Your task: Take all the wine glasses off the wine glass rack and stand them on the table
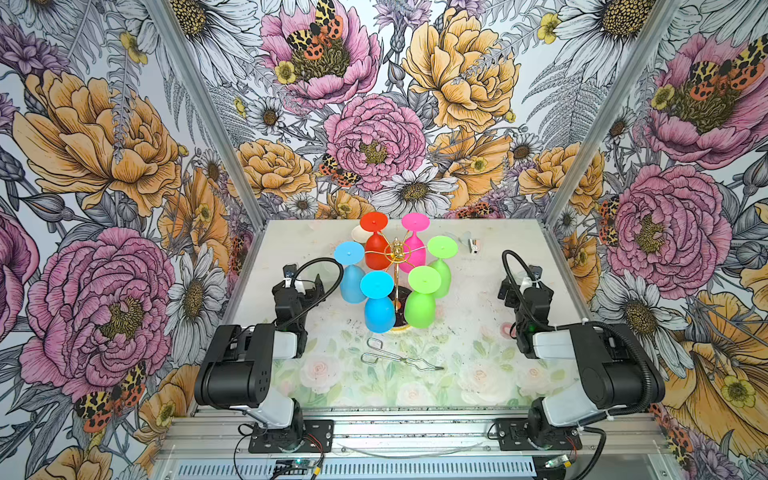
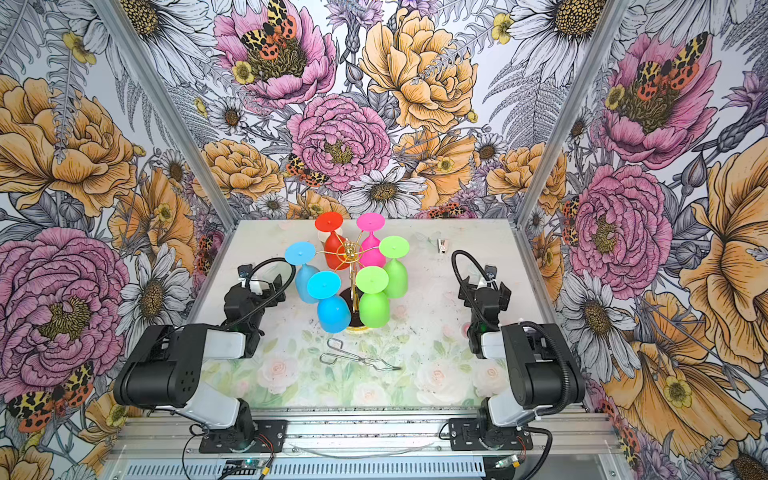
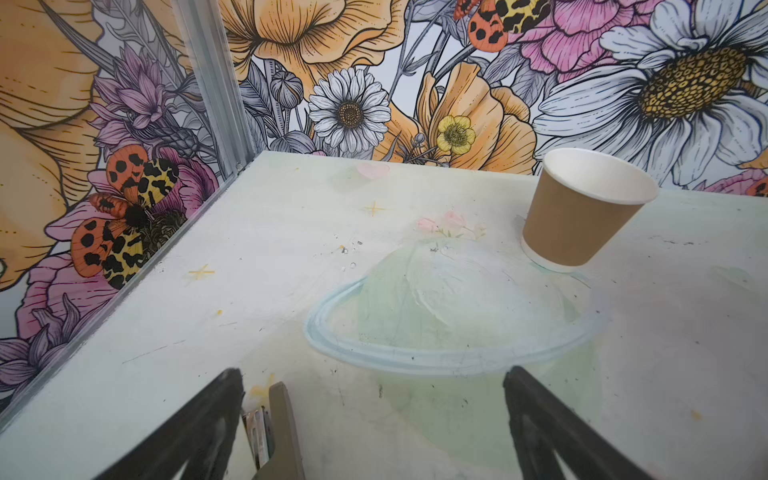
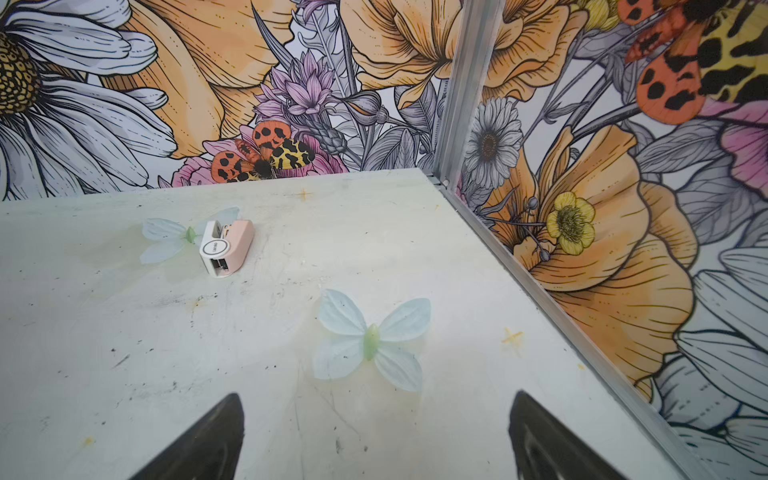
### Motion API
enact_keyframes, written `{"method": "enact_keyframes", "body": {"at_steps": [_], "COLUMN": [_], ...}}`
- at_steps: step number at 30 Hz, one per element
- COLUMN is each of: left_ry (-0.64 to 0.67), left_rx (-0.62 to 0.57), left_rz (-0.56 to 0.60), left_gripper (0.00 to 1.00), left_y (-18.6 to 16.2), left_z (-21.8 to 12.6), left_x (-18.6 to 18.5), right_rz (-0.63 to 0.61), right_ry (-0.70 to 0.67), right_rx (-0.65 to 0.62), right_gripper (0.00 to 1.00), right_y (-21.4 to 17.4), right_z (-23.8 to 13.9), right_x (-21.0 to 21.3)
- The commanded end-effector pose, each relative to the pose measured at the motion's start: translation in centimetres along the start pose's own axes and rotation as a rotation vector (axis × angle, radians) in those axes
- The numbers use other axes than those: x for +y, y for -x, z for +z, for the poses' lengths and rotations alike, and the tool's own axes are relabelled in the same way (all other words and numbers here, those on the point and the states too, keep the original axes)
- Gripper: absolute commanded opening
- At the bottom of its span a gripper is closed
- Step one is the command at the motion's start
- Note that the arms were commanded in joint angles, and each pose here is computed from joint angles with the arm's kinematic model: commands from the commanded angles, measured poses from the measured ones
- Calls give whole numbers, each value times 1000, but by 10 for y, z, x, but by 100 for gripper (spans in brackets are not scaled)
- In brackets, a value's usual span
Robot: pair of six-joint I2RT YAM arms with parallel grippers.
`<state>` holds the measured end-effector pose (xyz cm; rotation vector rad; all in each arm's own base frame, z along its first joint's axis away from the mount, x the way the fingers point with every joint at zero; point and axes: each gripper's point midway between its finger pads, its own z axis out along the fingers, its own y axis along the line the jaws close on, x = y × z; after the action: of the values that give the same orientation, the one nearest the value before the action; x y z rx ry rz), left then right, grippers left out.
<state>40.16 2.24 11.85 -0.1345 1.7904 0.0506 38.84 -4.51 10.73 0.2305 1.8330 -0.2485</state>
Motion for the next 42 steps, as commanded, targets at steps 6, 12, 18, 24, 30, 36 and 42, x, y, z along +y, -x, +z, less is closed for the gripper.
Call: {"method": "enact_keyframes", "body": {"at_steps": [6,12,18,24,30,36,42], "left_ry": [-21,-21,-19,-20,2,4,41], "left_rx": [-36,-36,-35,-35,-56,-63,-61], "left_rz": [-6,-6,-5,-5,-33,-42,-49], "left_gripper": [99,99,99,99,99,99,99], "left_y": [12,12,11,11,13,14,31], "left_z": [2,2,2,2,-2,-3,-13], "left_x": [-3,-3,-2,-2,5,6,12], "right_rz": [8,7,8,8,9,5,-37], "right_ry": [10,9,10,11,10,3,-1], "right_rx": [-33,-32,-31,-33,-34,-38,0], "right_gripper": [100,99,100,99,100,100,99], "right_y": [10,10,10,10,10,13,32], "right_z": [2,2,2,2,2,1,-4], "right_x": [2,2,3,3,2,2,8]}}
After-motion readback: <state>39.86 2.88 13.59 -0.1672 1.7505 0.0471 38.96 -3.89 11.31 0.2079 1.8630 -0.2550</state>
